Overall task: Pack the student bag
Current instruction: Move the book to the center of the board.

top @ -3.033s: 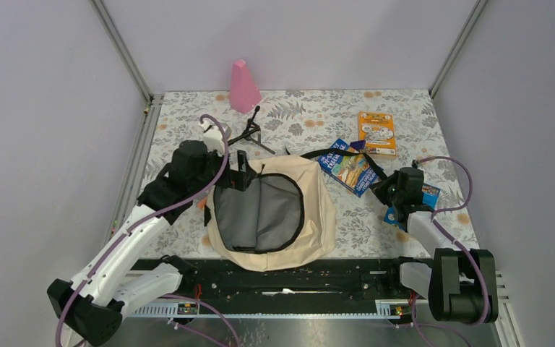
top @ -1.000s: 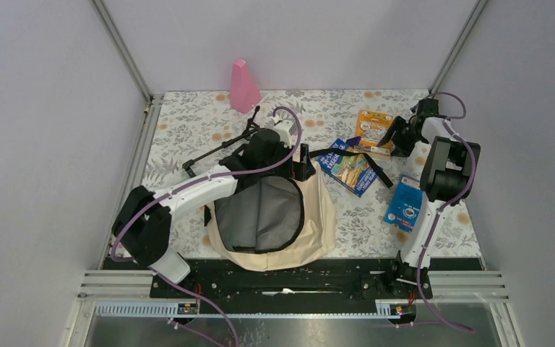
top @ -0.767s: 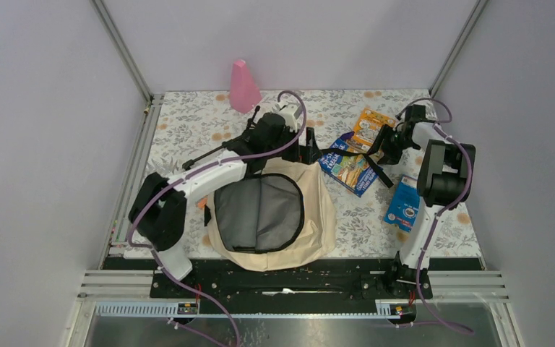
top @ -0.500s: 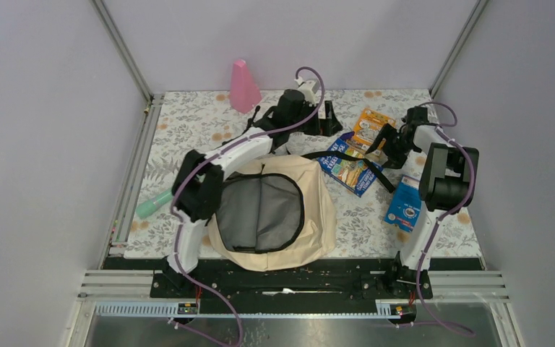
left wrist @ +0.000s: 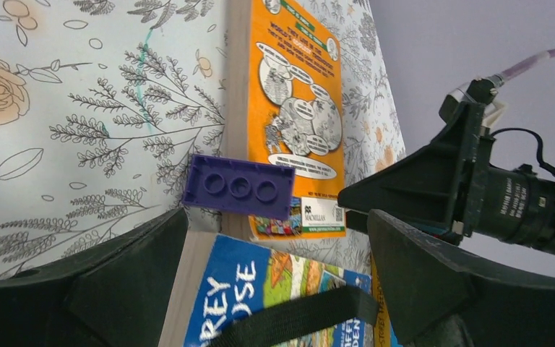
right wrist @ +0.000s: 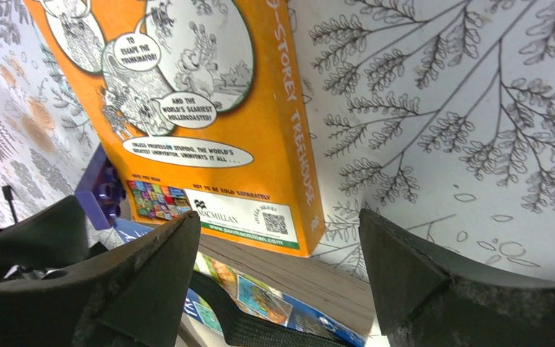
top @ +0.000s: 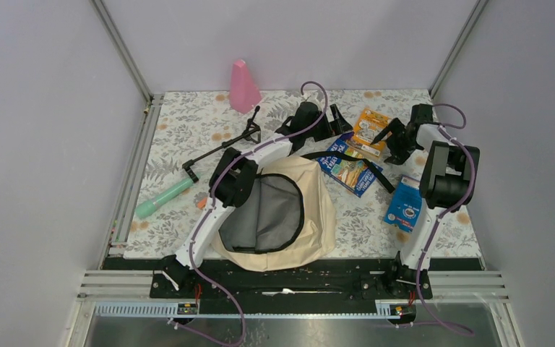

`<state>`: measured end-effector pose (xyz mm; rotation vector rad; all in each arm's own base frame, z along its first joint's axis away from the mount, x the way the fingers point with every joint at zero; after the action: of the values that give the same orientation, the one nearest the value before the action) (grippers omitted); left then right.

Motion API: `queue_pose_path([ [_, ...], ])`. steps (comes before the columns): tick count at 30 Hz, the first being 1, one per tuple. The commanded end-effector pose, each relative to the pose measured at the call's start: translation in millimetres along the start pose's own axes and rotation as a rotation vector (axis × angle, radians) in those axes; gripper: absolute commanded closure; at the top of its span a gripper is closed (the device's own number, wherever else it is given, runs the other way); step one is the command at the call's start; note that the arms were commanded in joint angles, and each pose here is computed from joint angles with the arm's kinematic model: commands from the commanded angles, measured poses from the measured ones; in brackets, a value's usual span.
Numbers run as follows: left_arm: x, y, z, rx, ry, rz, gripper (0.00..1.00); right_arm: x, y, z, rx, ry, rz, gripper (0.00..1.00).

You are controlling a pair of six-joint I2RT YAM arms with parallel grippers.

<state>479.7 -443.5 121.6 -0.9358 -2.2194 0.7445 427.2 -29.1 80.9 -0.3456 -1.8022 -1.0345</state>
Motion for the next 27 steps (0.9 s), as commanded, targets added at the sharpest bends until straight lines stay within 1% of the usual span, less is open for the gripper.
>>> queue_pose_path([
  [1, -12, -26, -27, 0.073, -0.125, 0.136, 0.01, -3, 26, -1, -0.004, 0.002, -0.059, 0.12],
  [8, -29, -19, -11, 0.123, -0.135, 0.169, 0.01, -14, 54, 17, 0.043, 0.045, -0.115, 0.11],
  [12, -29, -18, 5, 0.124, -0.085, 0.207, 0.01, -17, 63, 33, 0.073, 0.061, -0.135, 0.24],
  [17, -13, -14, 22, 0.098, -0.043, 0.207, 0.01, -21, 69, 52, 0.108, 0.069, -0.125, 0.36],
  [21, -4, -21, 25, 0.055, -0.009, 0.249, 0.01, -15, 69, 55, 0.126, 0.045, -0.078, 0.40],
  [24, 5, -32, 23, 0.030, 0.009, 0.306, 0.01, -10, 70, 72, 0.180, 0.064, -0.065, 0.44],
  [27, 20, -41, 22, 0.001, 0.001, 0.333, 0.01, -5, 67, 83, 0.217, 0.069, -0.058, 0.48],
])
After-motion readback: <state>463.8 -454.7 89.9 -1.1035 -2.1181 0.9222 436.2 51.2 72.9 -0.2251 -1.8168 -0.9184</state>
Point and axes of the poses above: each gripper's point midway between its finger pads, its own x axis back along the fingers, its own y axis along the line the jaws close on, z = x × y, the point moved 6 cm from there along x, back along the fingers, and after that the axes turned 6 degrees about -x, right-handed, at the moved point
